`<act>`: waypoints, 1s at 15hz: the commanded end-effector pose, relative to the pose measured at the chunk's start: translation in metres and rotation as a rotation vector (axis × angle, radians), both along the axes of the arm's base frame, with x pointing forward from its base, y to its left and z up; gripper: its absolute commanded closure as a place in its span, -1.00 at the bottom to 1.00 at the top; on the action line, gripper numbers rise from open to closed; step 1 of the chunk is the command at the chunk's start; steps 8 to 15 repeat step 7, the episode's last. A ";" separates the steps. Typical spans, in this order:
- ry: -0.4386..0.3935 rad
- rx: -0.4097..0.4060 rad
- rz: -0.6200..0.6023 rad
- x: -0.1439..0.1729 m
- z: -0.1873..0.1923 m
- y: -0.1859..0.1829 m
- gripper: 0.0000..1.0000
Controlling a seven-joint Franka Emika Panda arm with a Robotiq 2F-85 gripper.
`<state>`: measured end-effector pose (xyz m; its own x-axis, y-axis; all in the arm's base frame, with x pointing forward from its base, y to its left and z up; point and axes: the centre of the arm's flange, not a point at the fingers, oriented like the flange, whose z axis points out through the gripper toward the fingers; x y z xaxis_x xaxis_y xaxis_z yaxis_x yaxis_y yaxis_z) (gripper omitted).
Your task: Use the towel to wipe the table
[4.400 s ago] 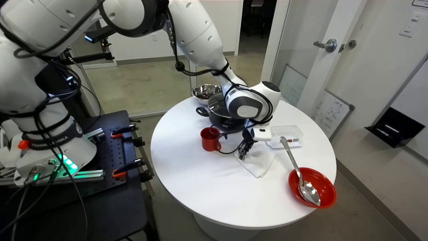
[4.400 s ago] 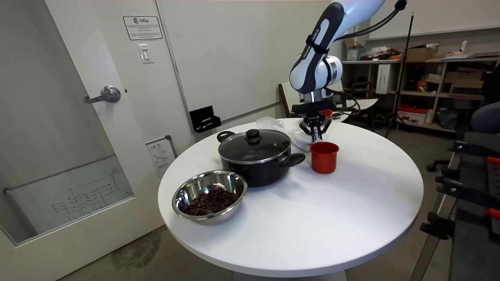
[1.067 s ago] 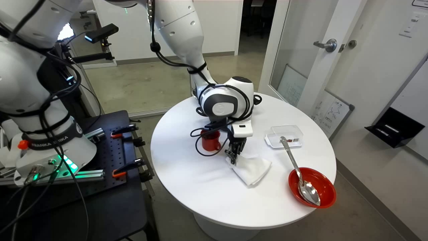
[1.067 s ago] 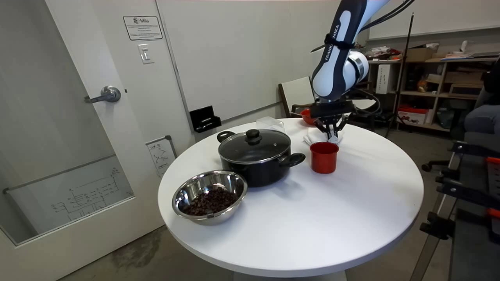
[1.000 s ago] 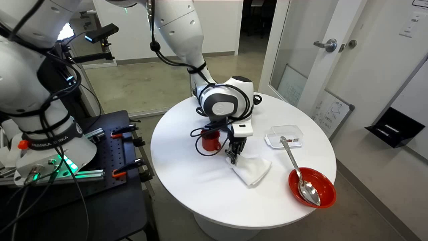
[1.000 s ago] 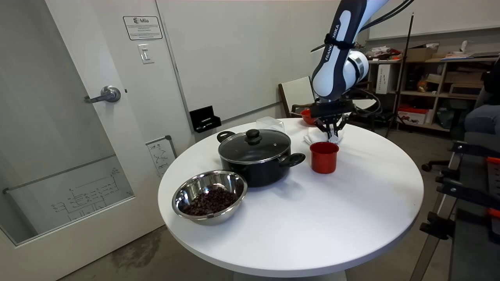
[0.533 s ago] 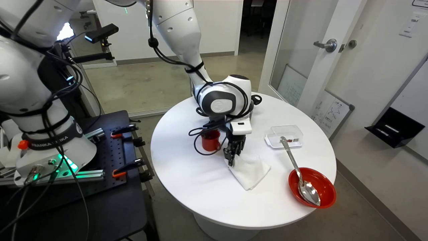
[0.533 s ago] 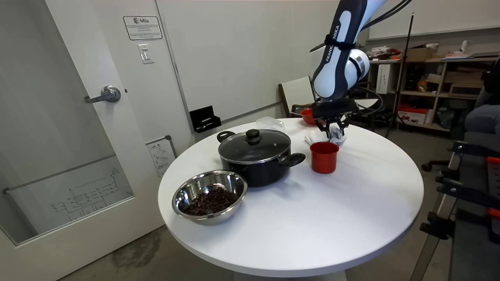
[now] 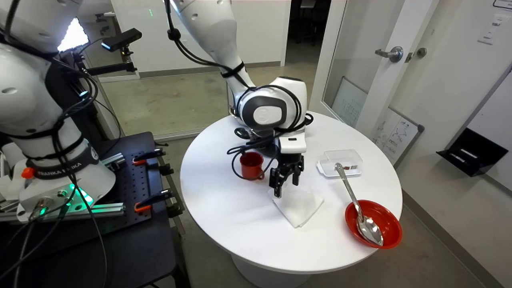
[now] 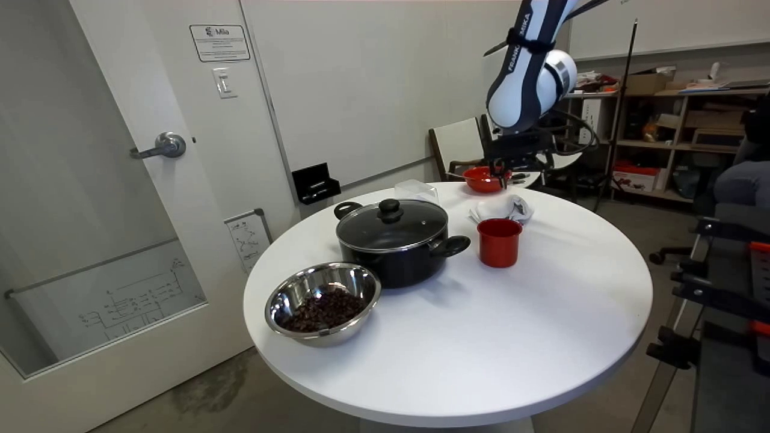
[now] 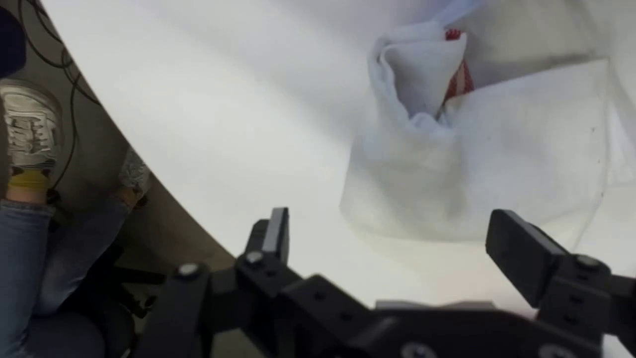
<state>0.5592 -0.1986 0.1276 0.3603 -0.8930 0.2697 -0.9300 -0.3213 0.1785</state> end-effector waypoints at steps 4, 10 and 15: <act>0.137 0.161 -0.115 -0.026 0.150 -0.003 -1.00; 0.146 0.147 -0.124 -0.027 0.136 -0.010 -1.00; 0.146 0.147 -0.124 -0.027 0.136 -0.010 -1.00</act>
